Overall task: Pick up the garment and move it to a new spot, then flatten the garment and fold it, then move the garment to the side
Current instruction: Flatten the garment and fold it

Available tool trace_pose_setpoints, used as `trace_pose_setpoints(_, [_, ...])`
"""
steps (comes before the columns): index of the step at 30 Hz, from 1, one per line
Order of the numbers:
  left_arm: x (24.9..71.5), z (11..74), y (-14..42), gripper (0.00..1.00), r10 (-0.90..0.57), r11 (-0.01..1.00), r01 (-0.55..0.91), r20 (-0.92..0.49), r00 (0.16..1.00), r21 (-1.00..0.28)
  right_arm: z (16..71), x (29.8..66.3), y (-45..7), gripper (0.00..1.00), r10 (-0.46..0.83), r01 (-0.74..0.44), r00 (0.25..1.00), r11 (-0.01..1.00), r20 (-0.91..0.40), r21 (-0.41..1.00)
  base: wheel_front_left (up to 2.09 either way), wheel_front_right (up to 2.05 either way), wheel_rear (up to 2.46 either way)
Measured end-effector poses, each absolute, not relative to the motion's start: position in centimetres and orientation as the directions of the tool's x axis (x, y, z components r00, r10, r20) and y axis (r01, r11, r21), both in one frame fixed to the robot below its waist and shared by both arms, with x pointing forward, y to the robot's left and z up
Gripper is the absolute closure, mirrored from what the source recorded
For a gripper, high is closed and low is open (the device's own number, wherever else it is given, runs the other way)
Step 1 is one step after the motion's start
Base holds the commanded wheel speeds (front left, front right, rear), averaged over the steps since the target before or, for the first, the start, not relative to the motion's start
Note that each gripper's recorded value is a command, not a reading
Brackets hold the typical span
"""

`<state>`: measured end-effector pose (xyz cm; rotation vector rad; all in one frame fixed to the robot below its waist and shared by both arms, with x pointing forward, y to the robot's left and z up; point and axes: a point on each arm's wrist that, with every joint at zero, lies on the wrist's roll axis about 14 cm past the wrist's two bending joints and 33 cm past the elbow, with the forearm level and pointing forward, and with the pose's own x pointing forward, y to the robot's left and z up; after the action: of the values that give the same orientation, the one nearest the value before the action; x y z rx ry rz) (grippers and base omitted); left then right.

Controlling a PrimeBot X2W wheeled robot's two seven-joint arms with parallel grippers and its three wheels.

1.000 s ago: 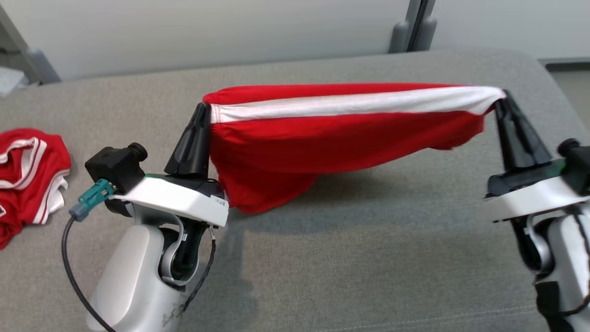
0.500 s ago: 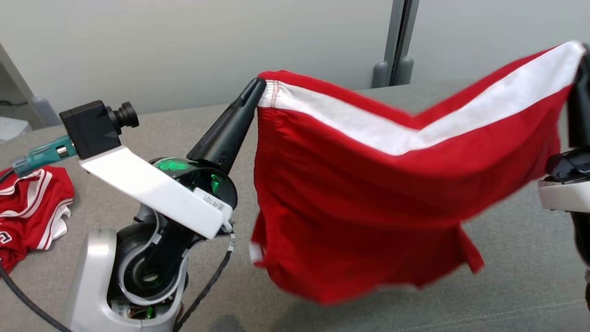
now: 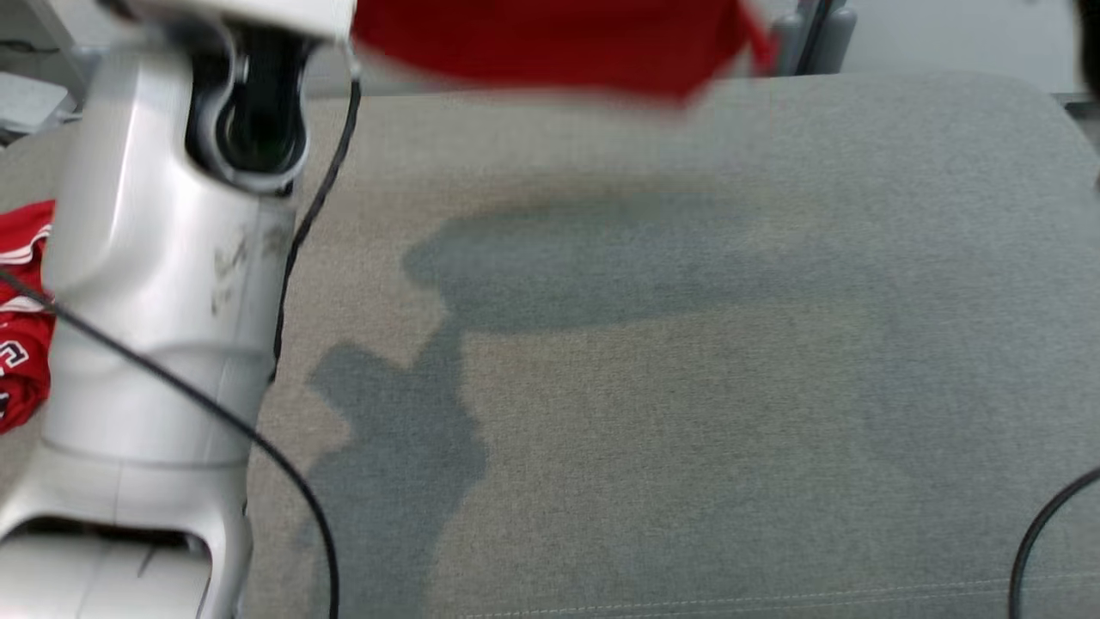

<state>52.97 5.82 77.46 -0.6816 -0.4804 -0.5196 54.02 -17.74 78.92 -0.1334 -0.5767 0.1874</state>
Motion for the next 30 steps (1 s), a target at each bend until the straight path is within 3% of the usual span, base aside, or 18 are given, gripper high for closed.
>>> trace_pose_setpoints(3, [53.2, 79.1, 4.2, 1.00, -0.315, 0.649, 0.639, 0.619, 0.719, -0.412, 81.1, 55.3, -17.2, 1.00, 0.236, -0.108, 0.802, 0.961, 0.549, -0.255, 0.00, 0.00, 0.00])
trace_pose_setpoints(5, [53.4, 76.8, 2.4, 1.00, -0.380, 0.628, 0.660, 0.577, 0.723, -0.413, 79.1, 56.5, -16.8, 1.00, 0.256, -0.111, 0.824, 0.948, 0.505, -0.299, 0.00, 0.00, 0.00])
trace_pose_setpoints(10, [54.0, 63.6, 0.5, 1.00, -0.512, 0.635, 0.606, 0.326, 0.795, -0.479, 65.6, 59.0, -16.9, 1.00, 0.274, -0.193, 0.938, 0.923, 0.215, -0.334, 0.00, 0.00, 0.00])
trace_pose_setpoints(14, [52.8, 53.9, -1.6, 1.00, -0.610, 0.639, 0.577, 0.122, 0.783, -0.509, 55.5, 58.8, -16.6, 1.00, 0.301, -0.283, 0.953, 0.896, 0.000, -0.343, 0.00, 0.00, 0.00])
trace_pose_setpoints(20, [49.9, 46.7, -3.4, 1.00, -0.657, 0.610, 0.518, -0.017, 0.754, -0.600, 44.5, 54.4, -19.0, 1.00, 0.260, -0.322, 0.934, 0.910, -0.246, -0.260, 0.00, 0.00, 0.00])
trace_pose_setpoints(30, [42.6, 45.7, -1.7, 1.00, -0.657, 0.607, 0.476, -0.065, 0.751, -0.637, 42.2, 46.9, -20.9, 1.00, 0.218, -0.277, 0.927, 0.946, -0.304, -0.168, 0.00, 0.00, 0.00])
